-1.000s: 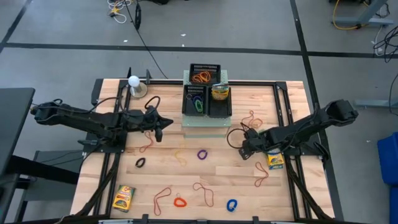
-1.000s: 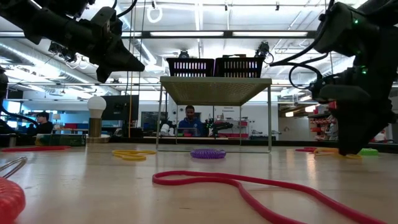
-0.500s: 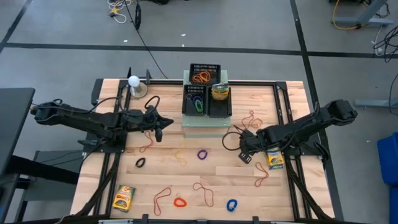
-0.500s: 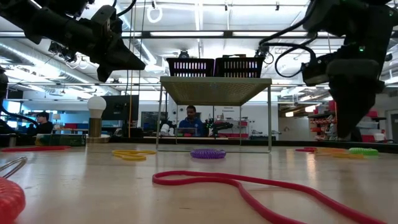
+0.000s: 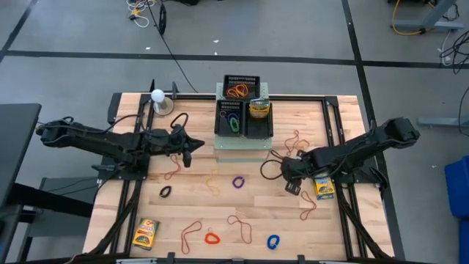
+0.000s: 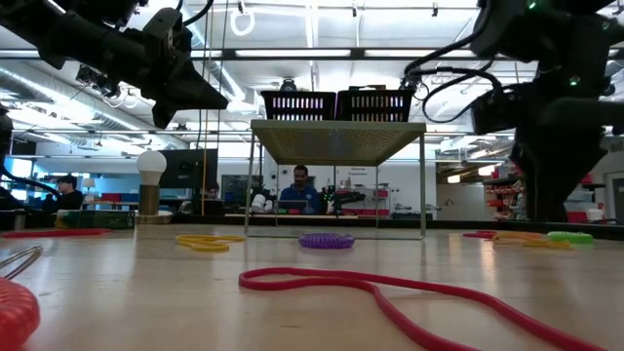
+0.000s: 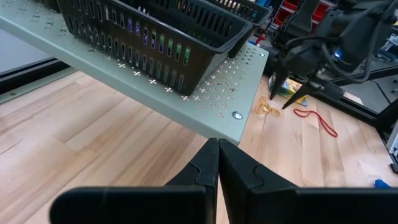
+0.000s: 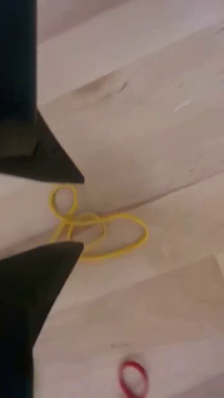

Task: Pick & Place Office Desk Supplies
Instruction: Put the yellow rubber band into the top black bin

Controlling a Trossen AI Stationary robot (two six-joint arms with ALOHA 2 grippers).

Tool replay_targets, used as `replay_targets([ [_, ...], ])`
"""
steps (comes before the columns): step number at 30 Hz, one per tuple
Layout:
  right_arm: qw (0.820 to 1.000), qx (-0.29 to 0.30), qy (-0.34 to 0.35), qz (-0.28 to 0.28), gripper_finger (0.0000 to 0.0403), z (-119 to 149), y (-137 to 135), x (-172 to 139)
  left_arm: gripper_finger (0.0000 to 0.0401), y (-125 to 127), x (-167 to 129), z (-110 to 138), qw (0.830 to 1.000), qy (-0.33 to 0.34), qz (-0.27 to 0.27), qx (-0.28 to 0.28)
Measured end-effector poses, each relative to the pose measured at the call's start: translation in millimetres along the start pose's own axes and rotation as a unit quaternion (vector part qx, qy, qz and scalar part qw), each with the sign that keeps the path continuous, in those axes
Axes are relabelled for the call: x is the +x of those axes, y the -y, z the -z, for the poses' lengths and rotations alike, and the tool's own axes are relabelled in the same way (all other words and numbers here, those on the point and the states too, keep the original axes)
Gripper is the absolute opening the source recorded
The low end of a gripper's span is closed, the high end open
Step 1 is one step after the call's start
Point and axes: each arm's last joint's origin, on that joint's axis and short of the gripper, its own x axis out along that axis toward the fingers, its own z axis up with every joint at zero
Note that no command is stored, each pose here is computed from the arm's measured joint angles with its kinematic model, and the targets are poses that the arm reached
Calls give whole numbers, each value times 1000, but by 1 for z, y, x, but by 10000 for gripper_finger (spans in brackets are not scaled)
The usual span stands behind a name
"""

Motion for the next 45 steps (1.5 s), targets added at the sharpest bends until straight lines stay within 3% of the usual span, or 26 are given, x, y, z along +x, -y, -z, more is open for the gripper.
replay_targets([
  [4,999,-50,-18,5,222,-8,4,16,16,0,0,0,1000,1,1,-1],
  [9,997,-61,-51,-1,218,-13,7,32,16,0,0,-1,1000,4,1,-2],
  [14,997,-61,-54,2,168,-13,8,32,16,0,0,-1,1000,4,2,-2],
  [24,997,-60,-45,4,17,-12,8,30,16,0,0,-1,1000,5,2,-2],
  [26,997,-62,-42,-3,6,-11,7,25,16,0,0,-1,1000,5,2,-2],
  [34,993,-95,27,-72,4,-17,-14,-24,16,0,0,-1,1000,5,2,-2],
  [45,977,-158,109,-94,2,-40,-30,-146,16,0,0,-1,1000,5,2,-2],
])
